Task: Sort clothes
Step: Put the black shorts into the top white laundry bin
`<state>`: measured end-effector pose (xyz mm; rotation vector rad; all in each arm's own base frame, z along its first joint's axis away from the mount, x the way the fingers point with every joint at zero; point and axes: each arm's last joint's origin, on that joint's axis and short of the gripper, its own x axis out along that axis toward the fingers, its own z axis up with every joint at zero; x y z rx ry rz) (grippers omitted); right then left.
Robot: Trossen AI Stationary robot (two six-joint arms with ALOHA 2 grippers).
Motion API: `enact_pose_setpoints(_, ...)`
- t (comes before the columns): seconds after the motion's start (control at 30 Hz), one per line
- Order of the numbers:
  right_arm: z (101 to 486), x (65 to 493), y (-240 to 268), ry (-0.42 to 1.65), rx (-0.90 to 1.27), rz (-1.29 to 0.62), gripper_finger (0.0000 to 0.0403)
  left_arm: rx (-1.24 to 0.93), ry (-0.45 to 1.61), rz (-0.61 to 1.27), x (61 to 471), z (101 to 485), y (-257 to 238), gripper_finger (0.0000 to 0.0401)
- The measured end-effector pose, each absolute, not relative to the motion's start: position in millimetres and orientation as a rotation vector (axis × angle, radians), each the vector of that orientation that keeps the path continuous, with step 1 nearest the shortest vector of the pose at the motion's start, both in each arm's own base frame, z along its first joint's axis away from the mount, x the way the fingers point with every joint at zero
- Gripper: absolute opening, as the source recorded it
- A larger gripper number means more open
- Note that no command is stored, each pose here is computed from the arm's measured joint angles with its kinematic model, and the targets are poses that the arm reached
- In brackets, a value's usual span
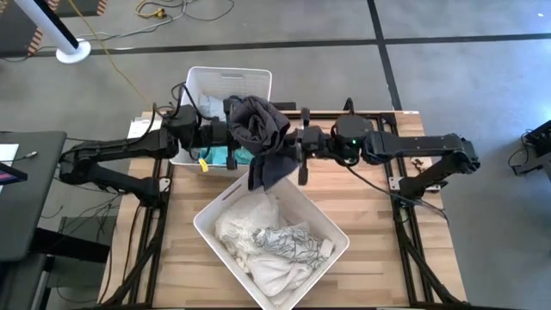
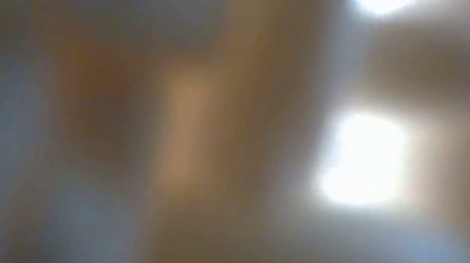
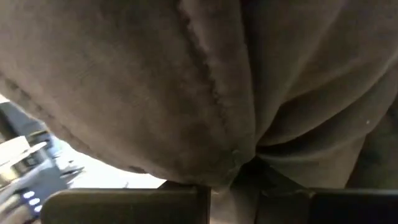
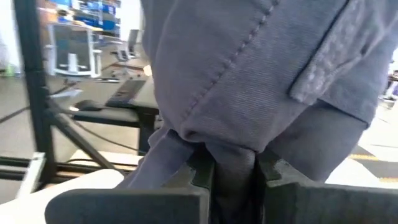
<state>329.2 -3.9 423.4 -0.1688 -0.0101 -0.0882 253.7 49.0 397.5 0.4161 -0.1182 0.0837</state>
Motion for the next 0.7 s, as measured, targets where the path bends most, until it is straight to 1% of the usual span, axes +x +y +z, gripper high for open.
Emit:
enact_pose_setpoints(0.13,423.4,329.1,-19.6,-0.010,-0.168,-0.137,0.0056,0.437,-0.117,0.143,244.2,401.8,60.2,0.0023)
enact_pose_setpoints(0.27,420.3,332.7,-36.6,-0.010,-0.156,-0.184,0.0057,0.484,-0.089,0.257,230.8,406.9,68.8,0.0023)
enact_pose_setpoints(0.5,404.8,351.6,-62.8,-0.027,-0.129,-0.202,0.0058,0.557,0.014,0.446,210.9,410.0,75.9,0.0023)
enact_pose_setpoints(0.7,383.6,373.0,-90.6,-0.012,-0.031,-0.220,0.0058,0.599,0.161,0.649,197.1,407.8,78.3,0.0023)
